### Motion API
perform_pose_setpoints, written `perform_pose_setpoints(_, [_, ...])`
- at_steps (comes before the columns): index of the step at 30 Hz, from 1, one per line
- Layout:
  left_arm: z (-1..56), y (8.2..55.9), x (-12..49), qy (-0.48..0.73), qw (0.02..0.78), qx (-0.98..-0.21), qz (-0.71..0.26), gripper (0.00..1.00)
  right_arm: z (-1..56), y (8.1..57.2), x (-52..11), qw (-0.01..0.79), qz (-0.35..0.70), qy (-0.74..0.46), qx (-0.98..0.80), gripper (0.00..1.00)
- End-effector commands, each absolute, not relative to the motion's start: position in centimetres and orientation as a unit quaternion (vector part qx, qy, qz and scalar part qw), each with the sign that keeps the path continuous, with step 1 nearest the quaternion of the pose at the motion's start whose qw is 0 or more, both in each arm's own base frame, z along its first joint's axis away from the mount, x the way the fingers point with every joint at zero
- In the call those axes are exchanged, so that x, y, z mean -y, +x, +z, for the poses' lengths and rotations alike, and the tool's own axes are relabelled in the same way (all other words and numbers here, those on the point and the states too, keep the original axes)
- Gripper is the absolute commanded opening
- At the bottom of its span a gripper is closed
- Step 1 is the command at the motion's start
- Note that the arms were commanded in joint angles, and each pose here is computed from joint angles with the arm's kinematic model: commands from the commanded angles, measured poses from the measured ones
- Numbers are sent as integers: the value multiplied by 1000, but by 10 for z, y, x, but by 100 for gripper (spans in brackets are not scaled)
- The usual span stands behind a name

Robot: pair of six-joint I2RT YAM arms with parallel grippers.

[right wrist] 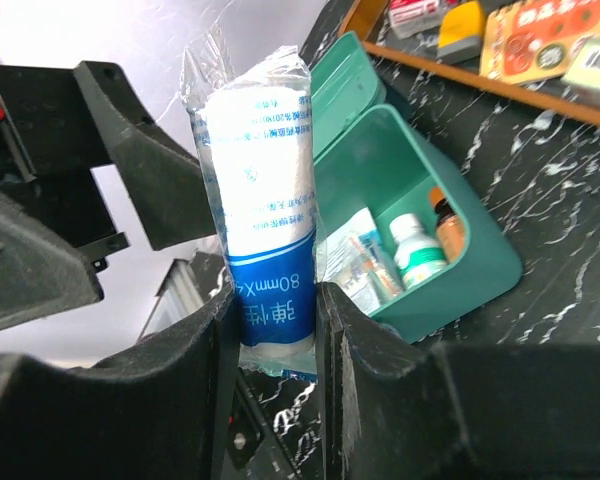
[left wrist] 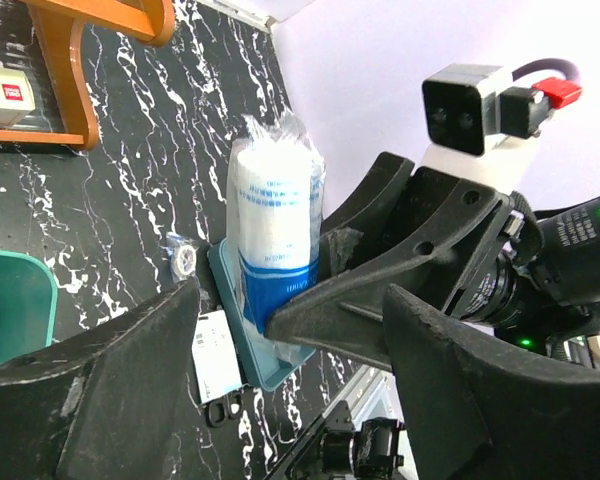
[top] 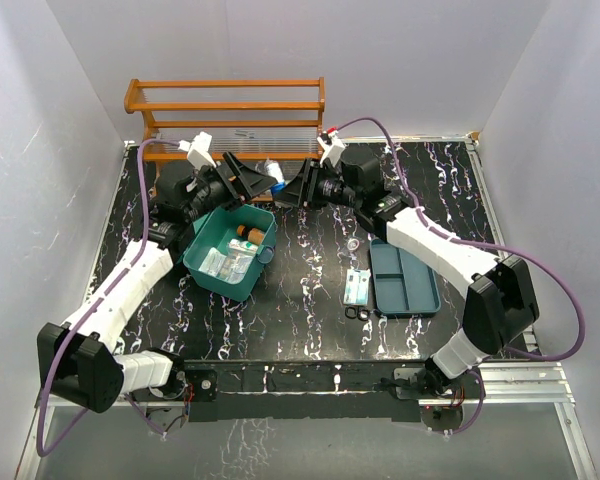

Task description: Organize the medicine kit

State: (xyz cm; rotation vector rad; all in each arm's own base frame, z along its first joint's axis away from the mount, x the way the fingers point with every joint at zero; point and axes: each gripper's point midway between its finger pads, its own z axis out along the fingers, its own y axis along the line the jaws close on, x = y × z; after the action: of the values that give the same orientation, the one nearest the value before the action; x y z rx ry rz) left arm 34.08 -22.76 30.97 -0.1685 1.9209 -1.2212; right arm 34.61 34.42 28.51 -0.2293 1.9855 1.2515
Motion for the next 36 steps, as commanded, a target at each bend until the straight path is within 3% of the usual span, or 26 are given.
perform_pose_setpoints(1, [341,335,226,-62,462,-713,-524,69,335,324,-354,403,566,-121,-709,32])
perform_pose_setpoints(8, [319,325,229,-55,448,-713,-537,63,327,310,-353,404,583,-138,-691,32])
perform_pose_setpoints(12, [317,318,232,-52,443,-698,-560,51,322,297,-353,397,592,-158,-683,32])
perform_pose_setpoints(20, [319,308,244,13,431,-694,-576,53,310,288,-354,377,599,-169,-686,32])
perform_pose_setpoints(23, [318,307,246,21,428,-693,-580,41,310,286,-352,382,598,-171,-684,33])
perform_pose_setpoints(30, [310,309,247,28,432,-695,-575,39,305,283,-353,370,597,-182,-688,35])
perform_pose_setpoints(34, [303,311,246,44,439,-698,-564,22,302,283,-354,367,595,-187,-690,38])
perform_pose_setpoints(36, [303,312,247,61,443,-703,-553,19,300,285,-353,369,589,-183,-695,40])
